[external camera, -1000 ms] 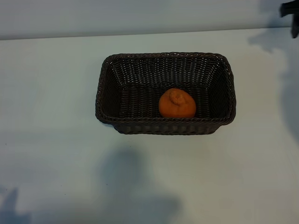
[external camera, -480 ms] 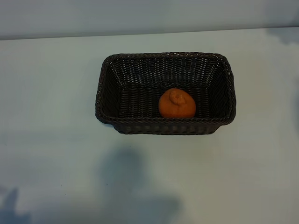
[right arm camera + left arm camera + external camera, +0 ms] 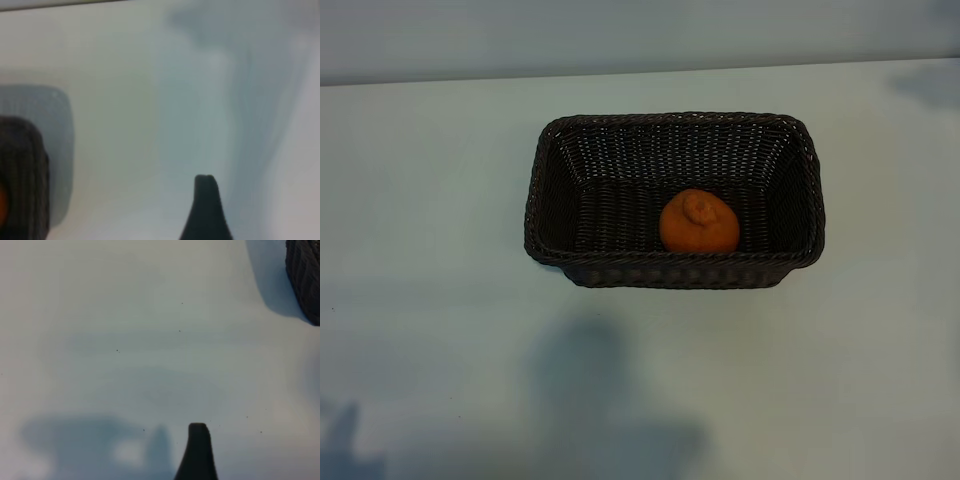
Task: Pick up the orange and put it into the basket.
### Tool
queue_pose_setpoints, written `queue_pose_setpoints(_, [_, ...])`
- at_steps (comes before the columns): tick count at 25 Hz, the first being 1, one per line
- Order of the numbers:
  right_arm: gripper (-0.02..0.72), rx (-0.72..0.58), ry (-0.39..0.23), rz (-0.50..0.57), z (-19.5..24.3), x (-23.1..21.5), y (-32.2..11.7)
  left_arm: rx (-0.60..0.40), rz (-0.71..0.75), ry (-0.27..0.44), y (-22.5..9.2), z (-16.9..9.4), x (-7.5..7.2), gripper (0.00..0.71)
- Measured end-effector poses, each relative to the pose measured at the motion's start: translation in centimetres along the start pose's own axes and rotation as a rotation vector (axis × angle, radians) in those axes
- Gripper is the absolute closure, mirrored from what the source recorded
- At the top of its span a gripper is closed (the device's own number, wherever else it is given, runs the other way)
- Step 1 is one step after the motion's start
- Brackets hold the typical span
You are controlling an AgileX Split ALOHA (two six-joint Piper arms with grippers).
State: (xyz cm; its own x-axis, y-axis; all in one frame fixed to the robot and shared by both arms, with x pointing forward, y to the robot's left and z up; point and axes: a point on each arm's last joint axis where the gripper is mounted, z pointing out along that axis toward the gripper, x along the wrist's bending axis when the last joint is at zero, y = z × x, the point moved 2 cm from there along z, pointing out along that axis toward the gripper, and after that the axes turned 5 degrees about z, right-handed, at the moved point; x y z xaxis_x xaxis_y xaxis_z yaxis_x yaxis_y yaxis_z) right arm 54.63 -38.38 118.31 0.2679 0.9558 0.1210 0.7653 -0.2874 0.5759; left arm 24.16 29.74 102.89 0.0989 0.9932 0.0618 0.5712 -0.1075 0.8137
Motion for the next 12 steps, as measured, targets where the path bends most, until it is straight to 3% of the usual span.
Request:
queue_pose_setpoints(8, [0.191,-0.269,0.067,0.009,-12.3,1.9,-4.6,0.000,0.000,0.000,0.0,0.0,0.0,0.117])
queue_pose_setpoints(12, [0.191,-0.430,0.076,-0.023,-18.4,2.4,-10.0,0.000,0.000,0.000,0.0,0.0,0.0,0.117])
